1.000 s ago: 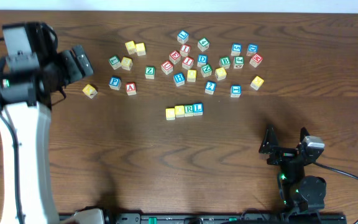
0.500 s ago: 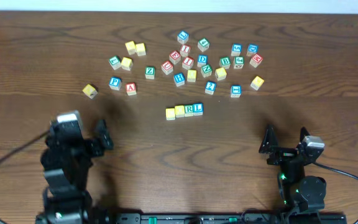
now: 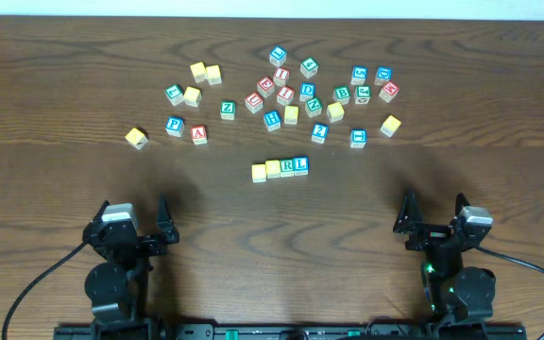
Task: Spell out CORL
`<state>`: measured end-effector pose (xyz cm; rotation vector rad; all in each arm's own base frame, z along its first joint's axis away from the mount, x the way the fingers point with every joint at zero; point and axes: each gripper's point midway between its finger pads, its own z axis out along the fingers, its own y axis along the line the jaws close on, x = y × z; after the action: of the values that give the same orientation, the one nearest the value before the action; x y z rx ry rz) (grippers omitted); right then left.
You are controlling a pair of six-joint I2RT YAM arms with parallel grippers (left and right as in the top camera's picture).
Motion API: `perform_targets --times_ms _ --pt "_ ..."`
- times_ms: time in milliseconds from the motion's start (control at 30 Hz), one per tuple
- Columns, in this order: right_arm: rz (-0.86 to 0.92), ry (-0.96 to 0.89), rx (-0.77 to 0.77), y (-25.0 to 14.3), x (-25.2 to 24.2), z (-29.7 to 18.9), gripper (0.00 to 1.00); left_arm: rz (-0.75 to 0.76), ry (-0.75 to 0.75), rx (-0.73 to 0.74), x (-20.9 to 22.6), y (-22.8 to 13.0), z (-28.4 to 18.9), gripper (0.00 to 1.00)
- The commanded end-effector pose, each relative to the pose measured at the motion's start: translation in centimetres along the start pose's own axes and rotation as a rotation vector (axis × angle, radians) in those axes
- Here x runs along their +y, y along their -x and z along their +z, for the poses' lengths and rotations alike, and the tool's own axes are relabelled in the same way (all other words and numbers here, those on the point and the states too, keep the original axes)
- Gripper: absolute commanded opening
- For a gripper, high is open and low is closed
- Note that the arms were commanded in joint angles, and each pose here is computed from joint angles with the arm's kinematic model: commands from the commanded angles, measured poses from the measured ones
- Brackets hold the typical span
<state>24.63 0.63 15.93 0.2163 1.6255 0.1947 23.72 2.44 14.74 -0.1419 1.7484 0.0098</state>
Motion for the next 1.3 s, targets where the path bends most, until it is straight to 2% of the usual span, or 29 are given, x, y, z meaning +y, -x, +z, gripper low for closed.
perform_targets --times_ms 0,267,1267 --pt "-0.013 0.0 0.0 -0.03 -0.03 -0.01 0.99 0.049 0.0 -0.012 0.09 -0.86 0.49 1.0" --pt "-0.013 0.0 0.0 -0.04 -0.04 -0.01 0.99 0.061 0.01 -0.062 0.25 -0.14 0.69 1.0" --pt "-0.013 0.0 0.0 -0.03 -0.03 -0.01 0.99 0.044 0.017 -0.035 0.4 -0.8 0.73 1.0"
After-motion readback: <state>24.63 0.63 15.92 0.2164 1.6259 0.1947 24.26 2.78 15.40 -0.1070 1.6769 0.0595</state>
